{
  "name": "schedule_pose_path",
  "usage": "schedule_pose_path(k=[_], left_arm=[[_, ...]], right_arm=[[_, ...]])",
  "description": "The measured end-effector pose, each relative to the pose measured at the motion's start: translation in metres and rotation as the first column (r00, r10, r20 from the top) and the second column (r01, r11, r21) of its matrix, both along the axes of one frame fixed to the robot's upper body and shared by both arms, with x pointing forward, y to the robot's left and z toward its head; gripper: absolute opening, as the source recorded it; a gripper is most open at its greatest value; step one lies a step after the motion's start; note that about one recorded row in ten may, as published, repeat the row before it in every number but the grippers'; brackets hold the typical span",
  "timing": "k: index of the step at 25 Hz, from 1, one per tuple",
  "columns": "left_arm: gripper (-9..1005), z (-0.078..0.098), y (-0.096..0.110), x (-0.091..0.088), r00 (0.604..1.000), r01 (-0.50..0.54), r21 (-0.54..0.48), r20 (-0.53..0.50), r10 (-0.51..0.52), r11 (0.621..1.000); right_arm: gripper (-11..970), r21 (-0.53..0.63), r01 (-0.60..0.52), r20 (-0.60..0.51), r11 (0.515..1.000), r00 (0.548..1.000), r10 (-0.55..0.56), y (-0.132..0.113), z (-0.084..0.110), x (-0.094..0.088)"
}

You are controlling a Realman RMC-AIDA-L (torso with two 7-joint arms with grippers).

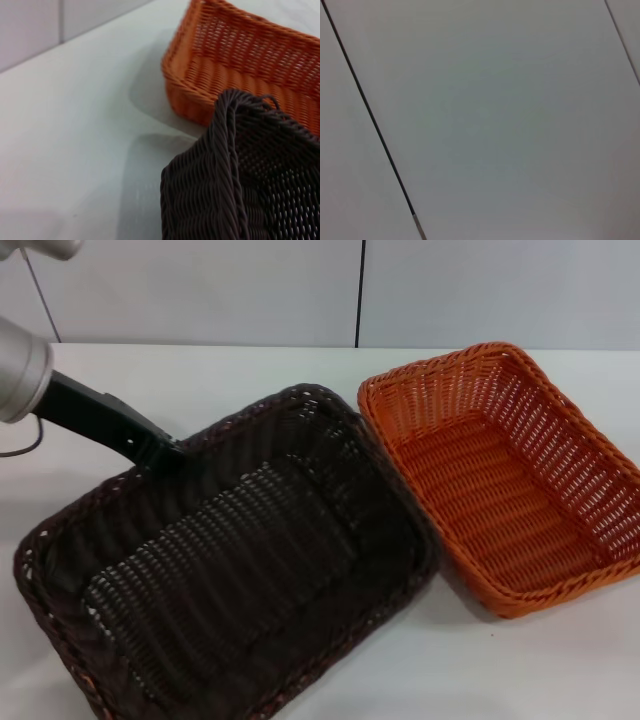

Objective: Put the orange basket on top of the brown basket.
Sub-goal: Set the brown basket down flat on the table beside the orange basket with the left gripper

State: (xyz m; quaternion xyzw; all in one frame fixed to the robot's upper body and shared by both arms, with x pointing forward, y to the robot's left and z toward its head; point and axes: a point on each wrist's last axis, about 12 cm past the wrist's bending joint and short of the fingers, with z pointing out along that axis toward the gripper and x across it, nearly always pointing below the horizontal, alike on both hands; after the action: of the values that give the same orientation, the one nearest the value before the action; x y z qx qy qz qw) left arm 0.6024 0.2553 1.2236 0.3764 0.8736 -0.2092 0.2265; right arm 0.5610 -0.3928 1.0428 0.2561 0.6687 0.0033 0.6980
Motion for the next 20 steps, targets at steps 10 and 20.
schedule_pose_path(k=[10,20], left_arm=[[203,-0.012,-0.045,0.026,0.993,0.106,-0.035,-0.052,-0.108,0.994],[212,-0.025,-0.098,0.046,0.992,0.123,-0.068,-0.034,-0.125,0.990]], right_arm=[[691,0.005,0.000,-0.010,1.000,1.000,0.000,0.001,-0.001,0.000],[688,0.008,0.008,-0.022,1.000,1.000,-0.008,-0.001,-0.005,-0.005]])
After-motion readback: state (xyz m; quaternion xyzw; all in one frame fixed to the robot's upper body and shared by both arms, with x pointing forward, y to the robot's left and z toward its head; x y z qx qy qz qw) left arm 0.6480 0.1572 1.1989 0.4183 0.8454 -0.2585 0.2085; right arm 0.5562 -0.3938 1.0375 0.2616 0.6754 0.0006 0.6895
